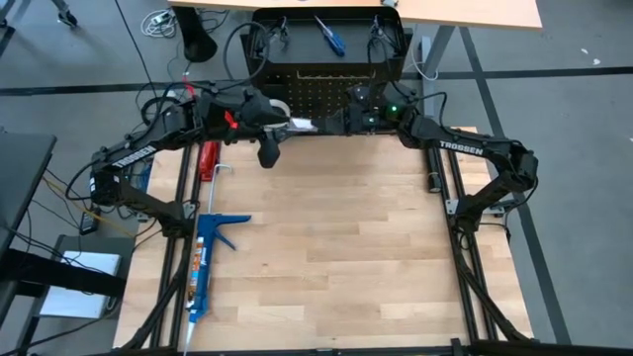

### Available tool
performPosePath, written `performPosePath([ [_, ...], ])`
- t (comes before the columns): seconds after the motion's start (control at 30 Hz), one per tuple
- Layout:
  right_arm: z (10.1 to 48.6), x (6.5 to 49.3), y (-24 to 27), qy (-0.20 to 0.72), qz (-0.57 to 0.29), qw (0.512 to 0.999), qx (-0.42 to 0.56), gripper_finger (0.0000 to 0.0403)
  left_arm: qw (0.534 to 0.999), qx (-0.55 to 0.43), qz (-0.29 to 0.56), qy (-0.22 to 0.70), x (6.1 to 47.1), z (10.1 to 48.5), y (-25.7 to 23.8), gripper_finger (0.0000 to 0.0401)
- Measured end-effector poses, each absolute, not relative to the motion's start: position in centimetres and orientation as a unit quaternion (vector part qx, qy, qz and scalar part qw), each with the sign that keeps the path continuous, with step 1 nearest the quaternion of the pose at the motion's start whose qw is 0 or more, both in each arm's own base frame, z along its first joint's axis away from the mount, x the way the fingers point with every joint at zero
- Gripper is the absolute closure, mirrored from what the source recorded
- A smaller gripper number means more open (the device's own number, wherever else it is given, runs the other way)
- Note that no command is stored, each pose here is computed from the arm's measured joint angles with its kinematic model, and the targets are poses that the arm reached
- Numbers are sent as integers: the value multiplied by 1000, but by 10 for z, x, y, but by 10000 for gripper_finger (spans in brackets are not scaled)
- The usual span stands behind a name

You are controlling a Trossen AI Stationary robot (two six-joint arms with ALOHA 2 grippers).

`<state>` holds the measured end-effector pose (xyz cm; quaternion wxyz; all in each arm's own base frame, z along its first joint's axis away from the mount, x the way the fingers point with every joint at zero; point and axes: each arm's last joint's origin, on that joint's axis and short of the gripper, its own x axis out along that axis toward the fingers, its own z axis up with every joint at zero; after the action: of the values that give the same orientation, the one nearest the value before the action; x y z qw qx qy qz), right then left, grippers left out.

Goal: Hang tools onto peg board
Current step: Put the black utility knife blade dispenser onto the black pegboard

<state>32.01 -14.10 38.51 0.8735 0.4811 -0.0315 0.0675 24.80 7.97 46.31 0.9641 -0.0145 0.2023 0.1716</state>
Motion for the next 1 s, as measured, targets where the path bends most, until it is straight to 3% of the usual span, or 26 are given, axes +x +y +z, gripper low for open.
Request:
performPosePath([
  [0.2, 384, 318, -144, -18, 76, 867, 493, 341, 961, -3, 161, 225, 246, 460, 79, 208],
  [0.43, 379, 317, -146, 18, 87, 853, 515, 341, 943, 113, 160, 269, 245, 456, 74, 204],
  [0.77, 378, 318, -144, 16, 80, 850, 521, 341, 937, 186, 107, 274, 256, 452, 75, 136],
  [1.0, 378, 320, -141, 22, 88, 844, 529, 341, 930, 203, 122, 282, 267, 447, 78, 138],
])
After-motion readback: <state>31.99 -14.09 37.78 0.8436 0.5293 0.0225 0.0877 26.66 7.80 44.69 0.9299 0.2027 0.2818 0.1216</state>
